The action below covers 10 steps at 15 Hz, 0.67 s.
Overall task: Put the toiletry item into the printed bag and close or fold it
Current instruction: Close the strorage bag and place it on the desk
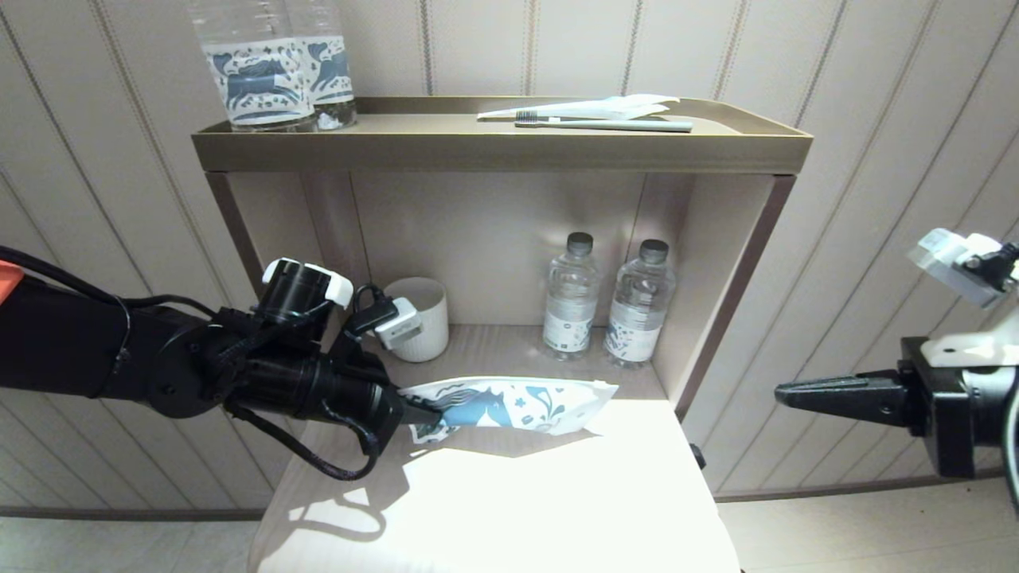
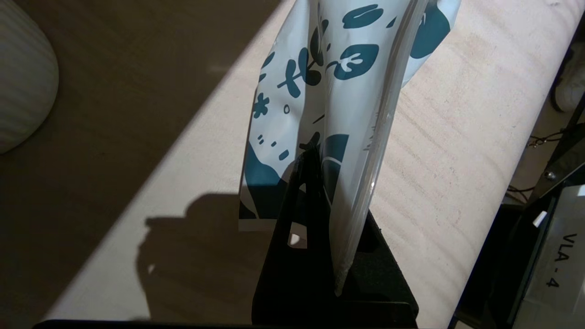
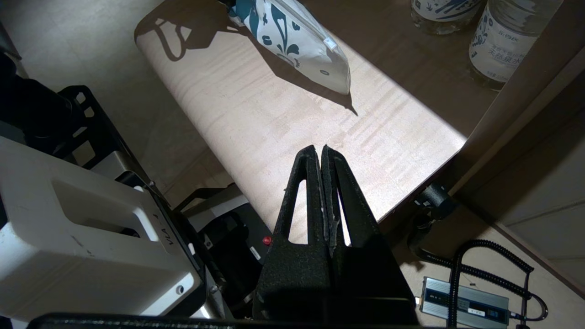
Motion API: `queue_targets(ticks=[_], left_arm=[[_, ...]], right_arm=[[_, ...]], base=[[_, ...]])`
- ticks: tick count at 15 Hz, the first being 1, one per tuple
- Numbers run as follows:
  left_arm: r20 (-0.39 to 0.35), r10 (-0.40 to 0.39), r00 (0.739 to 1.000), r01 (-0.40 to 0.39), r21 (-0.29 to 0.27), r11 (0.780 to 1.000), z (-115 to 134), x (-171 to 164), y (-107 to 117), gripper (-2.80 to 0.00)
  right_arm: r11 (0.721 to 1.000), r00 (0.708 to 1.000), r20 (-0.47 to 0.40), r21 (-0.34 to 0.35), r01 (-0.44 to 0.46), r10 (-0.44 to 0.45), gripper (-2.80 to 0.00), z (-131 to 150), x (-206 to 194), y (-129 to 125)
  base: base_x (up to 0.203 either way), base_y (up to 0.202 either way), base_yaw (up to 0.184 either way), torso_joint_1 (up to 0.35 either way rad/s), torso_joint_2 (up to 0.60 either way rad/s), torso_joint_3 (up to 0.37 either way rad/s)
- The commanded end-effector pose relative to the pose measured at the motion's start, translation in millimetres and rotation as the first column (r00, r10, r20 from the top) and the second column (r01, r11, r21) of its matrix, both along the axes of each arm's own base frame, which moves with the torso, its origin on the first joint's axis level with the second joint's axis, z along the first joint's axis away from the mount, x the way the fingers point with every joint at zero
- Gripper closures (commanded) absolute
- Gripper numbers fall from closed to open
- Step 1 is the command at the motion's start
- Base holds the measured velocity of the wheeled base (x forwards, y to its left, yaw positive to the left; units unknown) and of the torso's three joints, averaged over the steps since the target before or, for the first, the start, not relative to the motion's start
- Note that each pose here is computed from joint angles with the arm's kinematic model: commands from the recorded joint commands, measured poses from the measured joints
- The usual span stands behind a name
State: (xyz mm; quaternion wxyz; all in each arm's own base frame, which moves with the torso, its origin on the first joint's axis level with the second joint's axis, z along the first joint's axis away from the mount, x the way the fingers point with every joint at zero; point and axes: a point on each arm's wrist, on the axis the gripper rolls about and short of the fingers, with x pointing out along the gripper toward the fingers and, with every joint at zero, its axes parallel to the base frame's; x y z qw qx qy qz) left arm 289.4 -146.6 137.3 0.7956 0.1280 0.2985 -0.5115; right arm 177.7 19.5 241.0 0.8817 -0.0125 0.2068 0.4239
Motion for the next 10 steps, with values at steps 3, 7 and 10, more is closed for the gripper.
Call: queue_targets(ticks=[3, 7, 10], left_arm=[[0.017, -0.004, 1.000, 0.004, -0.010, 1.000, -2.1, -1.1, -1.0, -2.80], [0.025, 0.007, 1.000, -0.007, -0.027, 1.000, 2.1, -5.0, 0.0, -2.80], [0.079, 0.009, 0.997, -0.005, -0.053, 0.999, 21.1, -13.7, 4.2, -2.80]], right_arm=[[1.000, 1.000, -0.008, 0.002, -0.007, 0.007, 0.00, -2.2, -0.4, 0.4], [1.000, 1.000, -0.007, 0.001, -0.015, 0.015, 0.00, -4.0, -0.6, 1.4], [1.000, 1.000, -0.002, 0.001, -0.027, 0.027, 0.00, -3.1, -1.5, 3.1]], base=[[0.000, 0.000, 0.000, 0.000, 0.00, 0.000], [0.000, 0.000, 0.000, 0.000, 0.00, 0.000], [0.000, 0.000, 0.000, 0.000, 0.00, 0.000]])
